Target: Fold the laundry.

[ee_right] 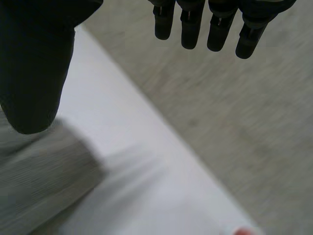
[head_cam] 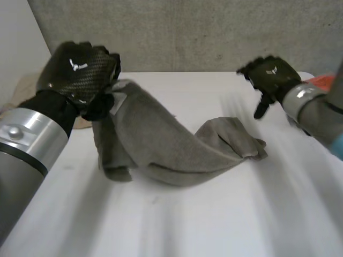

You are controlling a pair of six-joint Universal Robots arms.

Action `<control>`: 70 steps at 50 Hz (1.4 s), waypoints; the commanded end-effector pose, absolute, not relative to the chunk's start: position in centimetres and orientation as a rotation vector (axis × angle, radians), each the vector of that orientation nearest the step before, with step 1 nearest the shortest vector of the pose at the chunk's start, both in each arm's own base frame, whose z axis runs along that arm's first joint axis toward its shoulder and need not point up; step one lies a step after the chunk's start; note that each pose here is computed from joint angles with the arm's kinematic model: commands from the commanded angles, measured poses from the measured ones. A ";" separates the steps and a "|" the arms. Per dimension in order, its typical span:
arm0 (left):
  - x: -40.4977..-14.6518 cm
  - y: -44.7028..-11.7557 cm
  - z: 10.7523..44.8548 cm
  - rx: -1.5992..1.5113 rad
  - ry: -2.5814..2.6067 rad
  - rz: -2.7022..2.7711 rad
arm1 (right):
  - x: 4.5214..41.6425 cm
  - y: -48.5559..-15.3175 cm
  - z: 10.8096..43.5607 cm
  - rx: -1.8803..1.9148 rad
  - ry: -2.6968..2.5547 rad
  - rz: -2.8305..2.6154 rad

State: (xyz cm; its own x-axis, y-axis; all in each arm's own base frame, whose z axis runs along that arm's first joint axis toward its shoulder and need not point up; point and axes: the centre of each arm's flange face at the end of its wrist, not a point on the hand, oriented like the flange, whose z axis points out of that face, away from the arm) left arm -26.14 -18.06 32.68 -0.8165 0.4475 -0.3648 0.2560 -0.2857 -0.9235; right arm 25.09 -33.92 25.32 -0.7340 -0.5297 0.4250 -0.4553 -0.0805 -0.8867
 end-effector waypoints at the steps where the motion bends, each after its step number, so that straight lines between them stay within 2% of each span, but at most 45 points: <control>1: -26.6 -16.4 35.7 -0.856 -1.662 2.289 | 23.0 -29.3 22.3 -1.111 2.280 -1.500; 6: -27.0 -15.2 36.7 -0.856 -1.606 2.296 | 23.8 -28.2 18.9 -1.059 2.245 -1.376; 14: -26.8 -14.1 37.6 -0.835 -1.574 2.311 | 26.5 -30.5 14.1 -0.938 2.225 -1.448; 20: -26.4 -14.4 37.3 -0.823 -1.599 2.321 | 27.4 -32.5 12.2 -0.910 2.266 -1.495; 24: -25.9 -15.3 36.7 -0.814 -1.645 2.325 | 27.7 -34.0 12.8 -0.911 2.261 -1.572; 29: -25.2 -17.5 36.5 -0.785 -1.669 2.369 | 28.0 -36.2 17.7 -0.938 2.138 -1.856; 34: -24.8 -24.8 36.6 -0.716 -1.621 2.515 | 28.5 -38.3 27.7 -0.929 1.752 -2.351; 36: -24.7 -26.9 37.5 -0.675 -1.550 2.593 | 28.5 -39.1 30.4 -0.881 1.599 -2.500; 37: -24.6 -28.8 39.1 -0.619 -1.454 2.685 | 28.6 -39.6 33.2 -0.812 1.431 -2.642; 40: -24.6 -30.6 42.0 -0.545 -1.269 2.809 | 28.5 -39.7 36.9 -0.694 1.193 -2.827; 41: -24.5 -31.3 43.8 -0.496 -1.153 2.872 | 28.2 -39.6 39.0 -0.630 1.046 -2.921; 45: -24.3 -31.6 47.1 -0.393 -0.959 2.917 | 27.7 -39.1 41.9 -0.579 0.811 -3.026; 47: -24.2 -31.5 47.4 -0.375 -0.944 2.898 | 27.8 -38.9 41.9 -0.620 0.811 -3.011; 48: -24.2 -31.5 47.5 -0.365 -0.943 2.888 | 27.8 -39.0 41.6 -0.644 0.827 -2.996; 52: -24.0 -32.6 44.5 -0.354 -1.108 2.784 | 27.9 -38.8 39.3 -0.767 1.003 -2.884; 56: -23.1 -34.6 37.6 -0.365 -1.402 2.649 | 27.1 -38.8 35.5 -0.867 1.227 -2.745; 57: -22.8 -34.9 36.4 -0.365 -1.444 2.634 | 26.8 -38.6 33.4 -0.912 1.332 -2.665; 59: -22.3 -35.6 33.8 -0.366 -1.540 2.593 | 26.6 -38.2 31.3 -0.964 1.427 -2.572; 60: -21.8 -36.0 31.2 -0.369 -1.629 2.550 | 26.6 -37.6 28.8 -1.022 1.520 -2.461; 63: -21.3 -36.5 27.8 -0.378 -1.740 2.491 | 26.7 -36.3 25.1 -1.108 1.641 -2.282; 64: -21.0 -36.6 25.7 -0.380 -1.807 2.448 | 26.7 -35.5 22.6 -1.154 1.713 -2.168; 70: -21.1 -36.5 21.4 -0.428 -1.928 2.336 | 26.3 -34.4 16.1 -1.205 1.923 -1.889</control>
